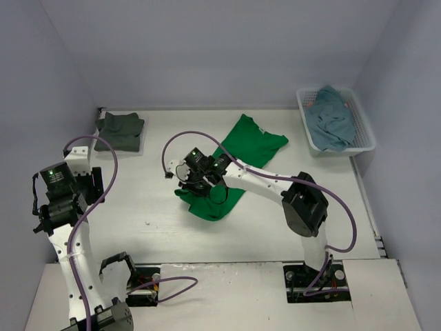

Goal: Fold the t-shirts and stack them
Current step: Fold the tshirt

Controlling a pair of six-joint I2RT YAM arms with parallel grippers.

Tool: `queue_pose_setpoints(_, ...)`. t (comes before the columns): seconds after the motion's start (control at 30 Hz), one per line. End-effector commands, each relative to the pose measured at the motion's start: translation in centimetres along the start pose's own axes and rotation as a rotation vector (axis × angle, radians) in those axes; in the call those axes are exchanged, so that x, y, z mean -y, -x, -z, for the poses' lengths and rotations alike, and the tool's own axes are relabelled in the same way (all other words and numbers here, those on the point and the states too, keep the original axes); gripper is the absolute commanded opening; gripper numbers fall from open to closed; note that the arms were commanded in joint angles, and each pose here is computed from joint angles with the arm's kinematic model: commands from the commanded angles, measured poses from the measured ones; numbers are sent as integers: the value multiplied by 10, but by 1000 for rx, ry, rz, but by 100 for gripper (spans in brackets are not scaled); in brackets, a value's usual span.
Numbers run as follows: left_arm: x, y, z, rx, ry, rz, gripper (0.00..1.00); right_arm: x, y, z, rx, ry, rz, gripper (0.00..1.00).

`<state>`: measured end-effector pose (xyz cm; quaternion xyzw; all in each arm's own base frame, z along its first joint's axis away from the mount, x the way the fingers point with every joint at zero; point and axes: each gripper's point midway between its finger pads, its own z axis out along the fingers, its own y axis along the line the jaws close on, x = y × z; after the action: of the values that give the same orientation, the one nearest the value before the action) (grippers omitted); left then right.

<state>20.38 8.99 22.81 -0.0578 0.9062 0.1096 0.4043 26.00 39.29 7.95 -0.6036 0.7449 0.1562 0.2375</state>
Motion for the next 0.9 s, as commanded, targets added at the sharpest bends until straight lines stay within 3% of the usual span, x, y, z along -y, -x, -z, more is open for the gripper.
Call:
queue_pose_setpoints(0.0, -3, 14, -1, 50, 2, 20, 59, 2, 42, 40, 135, 0, 34, 0)
queue_pose_setpoints(0.3, -2, 13, -2, 49, -8, 32, 59, 4, 50, 47, 183, 36, 43, 0)
queue_pose_setpoints(0.63, 0, 12, -4, 50, -33, 55, 59, 84, 30, 87, 257, -36, -88, 0)
queue_pose_setpoints(0.87, 0, 12, -4, 48, -37, 56, 59, 113, 13, 102, 289, -35, -132, 0)
